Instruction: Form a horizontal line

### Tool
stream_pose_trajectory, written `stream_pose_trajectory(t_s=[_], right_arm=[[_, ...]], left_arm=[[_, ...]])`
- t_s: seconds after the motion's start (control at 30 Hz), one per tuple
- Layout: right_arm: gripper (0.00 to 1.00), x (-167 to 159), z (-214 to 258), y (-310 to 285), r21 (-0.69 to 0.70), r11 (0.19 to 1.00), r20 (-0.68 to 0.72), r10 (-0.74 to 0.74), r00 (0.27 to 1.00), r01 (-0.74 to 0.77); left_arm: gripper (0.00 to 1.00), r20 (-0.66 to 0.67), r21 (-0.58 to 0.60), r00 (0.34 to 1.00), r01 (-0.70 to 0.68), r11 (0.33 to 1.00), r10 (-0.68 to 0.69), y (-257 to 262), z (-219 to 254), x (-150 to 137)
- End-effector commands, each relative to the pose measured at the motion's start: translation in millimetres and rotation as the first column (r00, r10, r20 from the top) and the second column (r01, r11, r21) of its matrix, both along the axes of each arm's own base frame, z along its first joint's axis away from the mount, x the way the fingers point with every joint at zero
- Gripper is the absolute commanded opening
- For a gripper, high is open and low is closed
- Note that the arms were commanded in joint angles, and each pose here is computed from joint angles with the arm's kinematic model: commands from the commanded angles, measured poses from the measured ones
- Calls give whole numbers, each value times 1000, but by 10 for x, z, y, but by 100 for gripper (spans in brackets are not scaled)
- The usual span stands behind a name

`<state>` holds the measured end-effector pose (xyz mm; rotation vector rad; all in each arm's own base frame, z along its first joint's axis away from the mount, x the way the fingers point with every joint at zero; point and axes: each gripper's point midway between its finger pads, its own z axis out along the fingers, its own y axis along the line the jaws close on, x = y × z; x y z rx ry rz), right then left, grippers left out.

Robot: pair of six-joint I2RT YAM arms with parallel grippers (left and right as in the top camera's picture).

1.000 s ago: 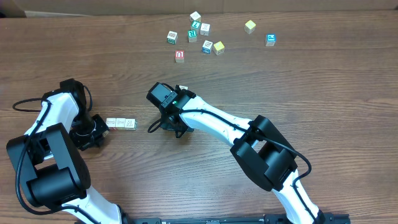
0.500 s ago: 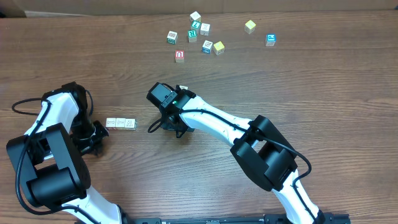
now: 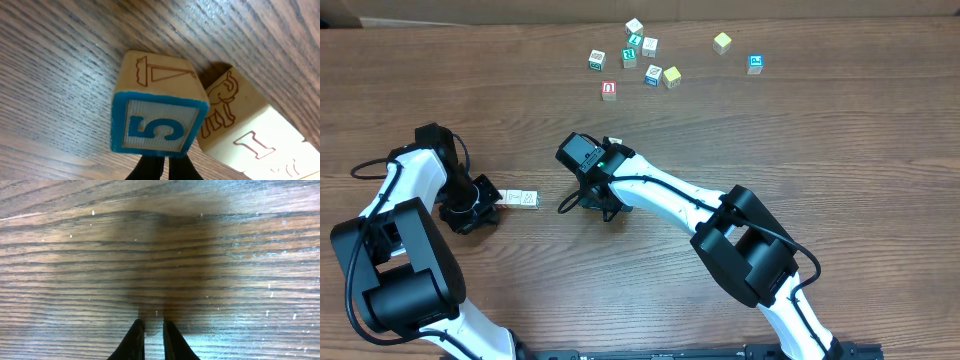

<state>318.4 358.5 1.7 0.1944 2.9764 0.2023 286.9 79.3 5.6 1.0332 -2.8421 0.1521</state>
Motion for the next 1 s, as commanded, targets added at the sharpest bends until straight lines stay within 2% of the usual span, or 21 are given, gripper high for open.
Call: stream_pose_trajectory(t_s=[0.0, 0.13, 0.37, 0.97], right_arm=[[12, -9, -148, -144, -60, 998, -11, -9, 1000, 8], [12, -8, -147, -144, -59, 998, -10, -9, 1000, 8], [12, -3, -148, -148, -62, 998, -8, -10, 1000, 9], [12, 1, -147, -151, -63, 998, -6, -10, 1000, 10]], left_arm=[[4, -3, 8, 1000, 23, 1000, -23, 1, 53, -35], [5, -72, 94, 997, 39, 995, -32, 146, 57, -173], [4, -96, 222, 995, 13, 975, 9, 363, 67, -202], [4, -11, 242, 1000, -23, 970, 26, 415, 47, -2]])
